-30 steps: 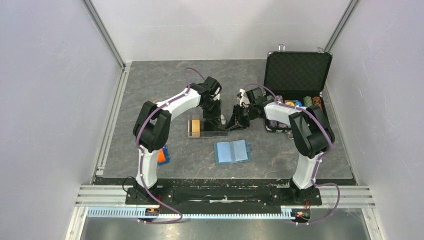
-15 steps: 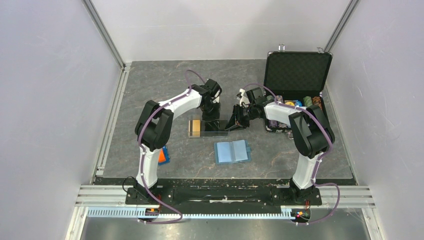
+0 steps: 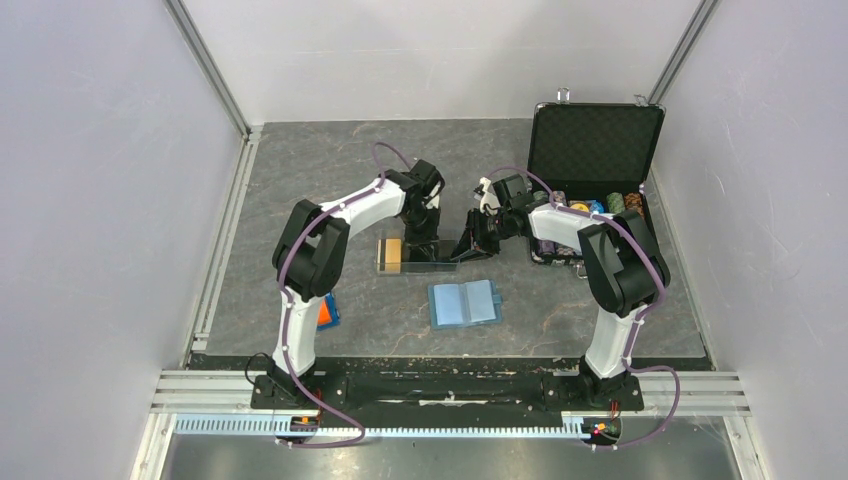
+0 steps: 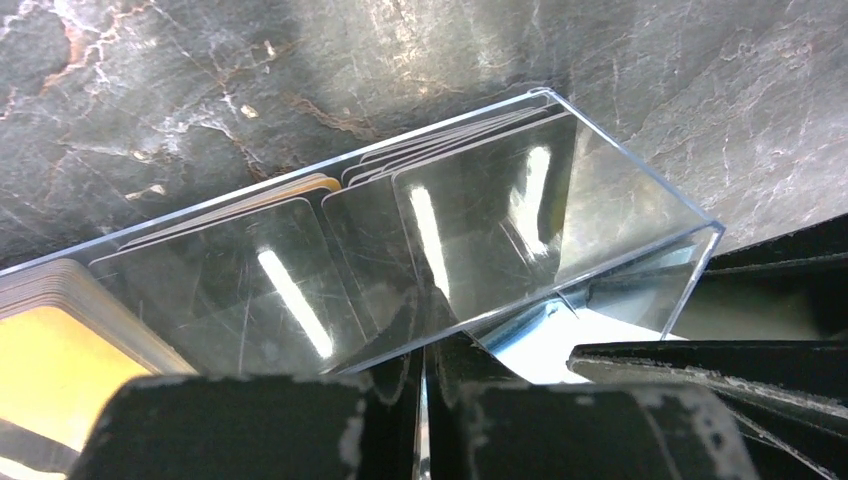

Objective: Put the credit cards into the card holder
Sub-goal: Pick up the credit card from the storage box.

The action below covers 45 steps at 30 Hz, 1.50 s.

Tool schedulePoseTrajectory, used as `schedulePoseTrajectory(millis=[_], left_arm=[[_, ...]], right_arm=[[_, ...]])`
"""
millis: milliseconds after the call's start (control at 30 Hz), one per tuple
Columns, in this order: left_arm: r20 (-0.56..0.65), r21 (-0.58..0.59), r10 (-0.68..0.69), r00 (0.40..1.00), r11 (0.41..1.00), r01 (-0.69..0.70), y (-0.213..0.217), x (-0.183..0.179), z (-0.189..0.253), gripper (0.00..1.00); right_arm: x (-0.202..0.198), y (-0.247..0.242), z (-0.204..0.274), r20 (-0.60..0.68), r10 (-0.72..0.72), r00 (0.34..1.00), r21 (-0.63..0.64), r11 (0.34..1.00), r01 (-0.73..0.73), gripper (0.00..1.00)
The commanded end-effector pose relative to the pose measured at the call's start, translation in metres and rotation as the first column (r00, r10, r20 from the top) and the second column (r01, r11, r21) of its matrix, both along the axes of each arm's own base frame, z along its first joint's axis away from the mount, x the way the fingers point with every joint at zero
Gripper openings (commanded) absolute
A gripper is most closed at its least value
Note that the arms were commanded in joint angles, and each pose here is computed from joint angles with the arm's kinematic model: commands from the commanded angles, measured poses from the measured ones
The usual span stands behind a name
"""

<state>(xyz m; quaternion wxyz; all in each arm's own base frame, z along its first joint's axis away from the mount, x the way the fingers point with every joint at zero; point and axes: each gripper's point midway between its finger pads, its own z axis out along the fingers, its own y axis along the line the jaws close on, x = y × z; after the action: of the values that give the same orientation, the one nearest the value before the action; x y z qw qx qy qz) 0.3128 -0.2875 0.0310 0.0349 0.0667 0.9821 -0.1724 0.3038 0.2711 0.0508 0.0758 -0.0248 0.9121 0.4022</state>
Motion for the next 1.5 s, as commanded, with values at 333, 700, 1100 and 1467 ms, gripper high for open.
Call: schedulePoseTrajectory(millis=[333,700,1100,1467], left_arm=[[0.100,0.004,-0.052,0.994,0.999,0.051,-0.013,0.018,0.025,0.02],[0.075,0.088,-0.100,0.992,0.992,0.094,-0.005,0.011,0.019,0.21],[0.015,0.106,-0.057,0.998,0.993,0.055,0.006,-0.008,-0.007,0.33],[0.035,0.011,-0.073,0.997,0.997,0.073,-0.018,0.003,0.002,0.07]], right_arm=[[-0.010,0.010,0.025,0.008,0.058,0.998,0.078,0.995,-0.058,0.14],[-0.011,0.009,0.025,0.012,0.058,0.998,0.077,0.995,-0.059,0.13],[-0.012,0.009,0.027,0.014,0.055,0.998,0.078,0.995,-0.056,0.13],[-0.011,0.010,0.032,0.025,0.059,0.998,0.090,0.994,-0.061,0.18]])
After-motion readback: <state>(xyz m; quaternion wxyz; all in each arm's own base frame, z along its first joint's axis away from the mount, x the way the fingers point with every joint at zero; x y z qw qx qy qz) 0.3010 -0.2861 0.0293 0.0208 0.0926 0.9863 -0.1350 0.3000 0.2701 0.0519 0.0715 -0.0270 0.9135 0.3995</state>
